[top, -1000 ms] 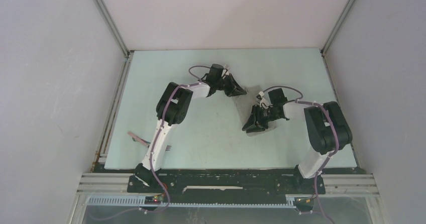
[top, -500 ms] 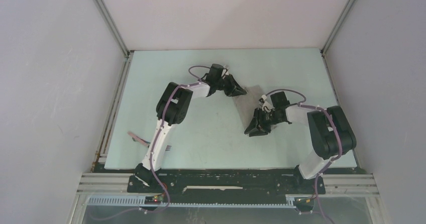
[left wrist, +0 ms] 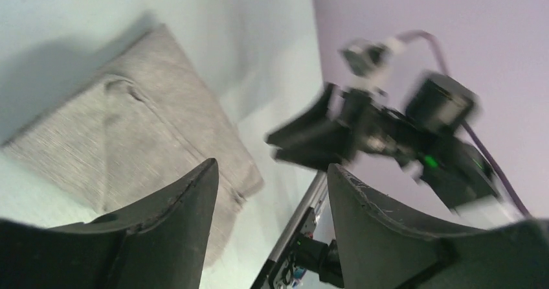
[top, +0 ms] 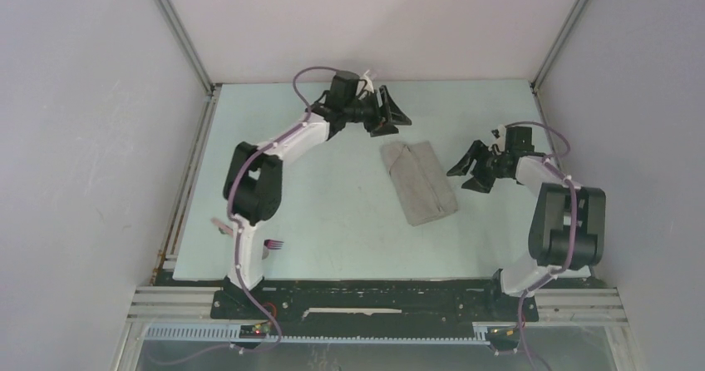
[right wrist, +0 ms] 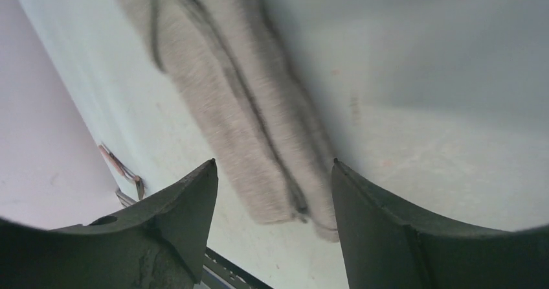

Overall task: Fold the napkin into a case and place the utensils inside
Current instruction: Smooth out the 2/3-rectangle-folded napkin at the center of the board, then rotate the 2/3-rectangle-folded napkin from the center of the board, then pick up the 2/3-rectangle-folded napkin from the center of the board.

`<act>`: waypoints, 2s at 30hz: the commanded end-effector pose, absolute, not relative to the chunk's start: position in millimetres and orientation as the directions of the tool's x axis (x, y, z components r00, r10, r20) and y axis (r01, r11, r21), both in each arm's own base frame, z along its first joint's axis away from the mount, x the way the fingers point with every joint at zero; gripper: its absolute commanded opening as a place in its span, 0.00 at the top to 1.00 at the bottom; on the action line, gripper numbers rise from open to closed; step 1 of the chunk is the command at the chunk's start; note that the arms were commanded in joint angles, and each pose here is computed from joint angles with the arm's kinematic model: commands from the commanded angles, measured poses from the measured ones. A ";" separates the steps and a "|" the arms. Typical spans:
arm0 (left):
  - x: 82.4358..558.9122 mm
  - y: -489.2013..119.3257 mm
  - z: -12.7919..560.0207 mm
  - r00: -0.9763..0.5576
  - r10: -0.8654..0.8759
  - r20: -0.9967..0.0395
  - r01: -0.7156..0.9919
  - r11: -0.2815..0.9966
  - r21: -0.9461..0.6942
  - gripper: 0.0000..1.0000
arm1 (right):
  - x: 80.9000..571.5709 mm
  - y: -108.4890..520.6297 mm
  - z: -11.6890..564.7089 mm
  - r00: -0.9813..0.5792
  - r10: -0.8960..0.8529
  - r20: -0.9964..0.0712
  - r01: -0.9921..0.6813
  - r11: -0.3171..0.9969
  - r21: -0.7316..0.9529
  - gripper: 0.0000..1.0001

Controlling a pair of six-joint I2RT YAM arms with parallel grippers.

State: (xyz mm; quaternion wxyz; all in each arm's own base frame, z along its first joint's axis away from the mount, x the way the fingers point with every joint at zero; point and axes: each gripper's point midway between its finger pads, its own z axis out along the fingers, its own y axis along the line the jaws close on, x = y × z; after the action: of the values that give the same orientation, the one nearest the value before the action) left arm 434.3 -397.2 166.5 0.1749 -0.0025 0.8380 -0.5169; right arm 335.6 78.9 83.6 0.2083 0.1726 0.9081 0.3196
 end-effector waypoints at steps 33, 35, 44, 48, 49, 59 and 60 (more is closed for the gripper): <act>208.3 -352.9 123.0 -0.818 0.214 -0.534 0.454 0.810 -0.371 0.17 | 241.7 102.1 36.4 -0.836 0.523 -0.166 0.365 0.755 0.544 0.29; 202.1 -369.6 110.3 -0.781 0.305 -0.544 0.495 0.834 -0.243 0.17 | 246.5 75.6 41.6 -0.806 0.545 -0.231 0.385 0.779 0.495 0.27; 203.9 -418.7 60.9 -0.712 0.517 -0.475 0.548 0.832 0.086 0.23 | 256.8 47.0 52.4 -0.749 0.611 -0.255 0.442 0.748 0.496 0.26; 200.9 -425.2 46.3 -0.711 0.544 -0.446 0.561 0.821 0.107 0.30 | 257.5 52.7 47.2 -0.757 0.616 -0.219 0.452 0.735 0.505 0.26; 200.2 -425.9 43.4 -0.710 0.549 -0.441 0.563 0.819 0.112 0.31 | 257.5 53.8 45.9 -0.760 0.614 -0.215 0.452 0.736 0.504 0.26; 197.2 -422.7 22.3 -0.709 0.582 -0.398 0.579 0.803 0.142 0.62 | 260.6 75.1 51.7 -0.796 0.570 -0.206 0.381 0.735 0.560 0.26; 198.0 -422.2 24.4 -0.707 0.583 -0.402 0.579 0.802 0.145 0.67 | 262.4 78.3 53.8 -0.803 0.557 -0.214 0.356 0.735 0.577 0.26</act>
State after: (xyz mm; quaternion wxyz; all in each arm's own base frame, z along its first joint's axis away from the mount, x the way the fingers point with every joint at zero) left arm 193.8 -423.4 21.5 0.2094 0.3047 0.9291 -0.0113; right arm 245.5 67.3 36.0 0.1617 0.2833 0.9179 0.2260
